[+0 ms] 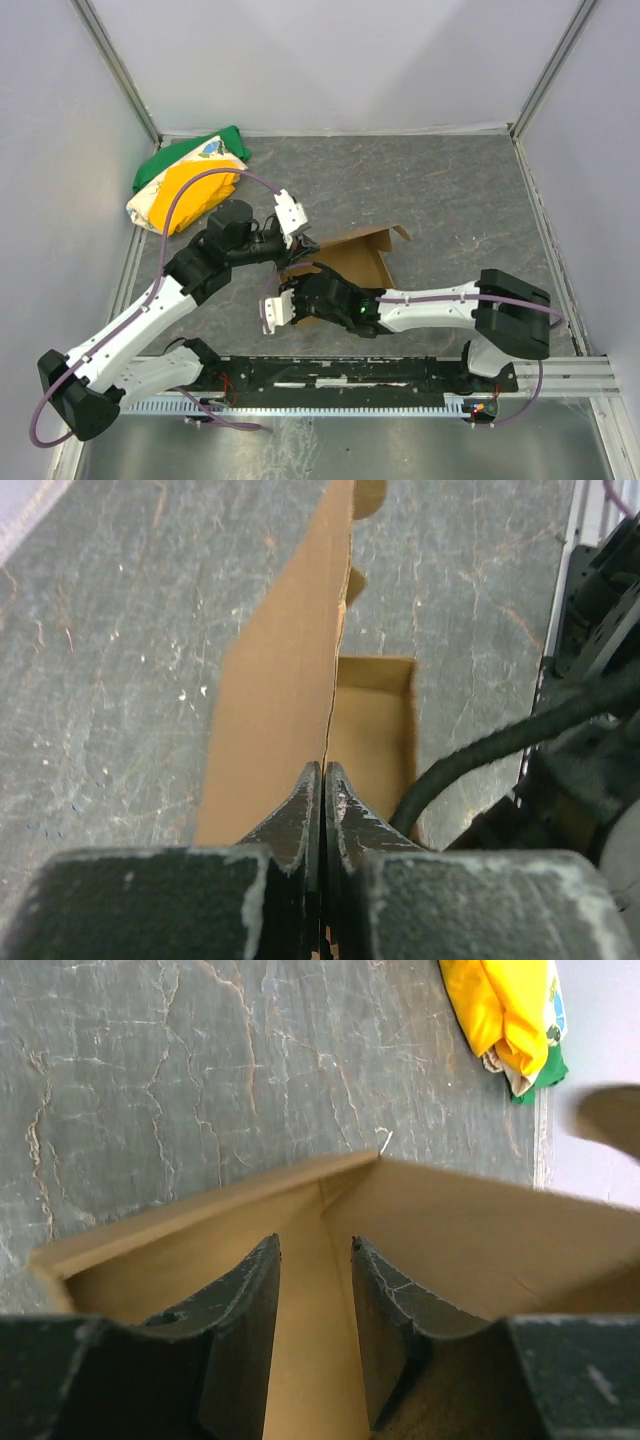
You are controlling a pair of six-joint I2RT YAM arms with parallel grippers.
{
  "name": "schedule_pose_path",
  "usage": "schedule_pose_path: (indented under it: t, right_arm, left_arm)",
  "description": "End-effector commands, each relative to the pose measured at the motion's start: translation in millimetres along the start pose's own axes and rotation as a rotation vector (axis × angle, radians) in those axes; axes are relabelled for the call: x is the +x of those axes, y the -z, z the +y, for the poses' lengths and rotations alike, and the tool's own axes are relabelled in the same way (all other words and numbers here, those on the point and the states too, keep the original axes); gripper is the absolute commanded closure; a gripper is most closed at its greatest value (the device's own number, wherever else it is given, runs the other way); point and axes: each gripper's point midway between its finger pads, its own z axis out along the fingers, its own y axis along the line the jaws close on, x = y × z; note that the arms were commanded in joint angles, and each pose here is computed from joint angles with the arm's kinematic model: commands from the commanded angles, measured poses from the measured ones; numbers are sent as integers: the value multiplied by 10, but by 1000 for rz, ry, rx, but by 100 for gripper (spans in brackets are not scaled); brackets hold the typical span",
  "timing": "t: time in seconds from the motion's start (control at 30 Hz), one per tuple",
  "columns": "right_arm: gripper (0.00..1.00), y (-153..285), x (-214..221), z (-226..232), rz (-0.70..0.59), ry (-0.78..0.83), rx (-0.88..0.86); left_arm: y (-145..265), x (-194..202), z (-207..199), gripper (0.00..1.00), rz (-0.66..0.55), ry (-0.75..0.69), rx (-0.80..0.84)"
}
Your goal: Fold the paper box
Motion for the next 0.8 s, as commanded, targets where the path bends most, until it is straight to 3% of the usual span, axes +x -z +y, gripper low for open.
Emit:
schedule_pose_path:
  t: [0.0,0.27,0.47,0.67,0.77]
  right_arm:
    - [57,267,-310,-332,-100,-91,42]
    - [57,949,-668,-255,-181,-166,-23]
    - [62,1779,-605,-735,-199,-327,192]
    - [58,2155,-107,-1342,52,-471,518]
    - [54,1990,158,-1397,203,-627,477]
  left_arm:
    - [-14,215,-35,97,86,74,5]
    - [-37,319,10,97,116,85,-19]
    - [-54,329,130,97,122,60,-74]
    - [-65,495,9,97,148,104,-27]
    - [-27,574,-20,97,149,117,-35]
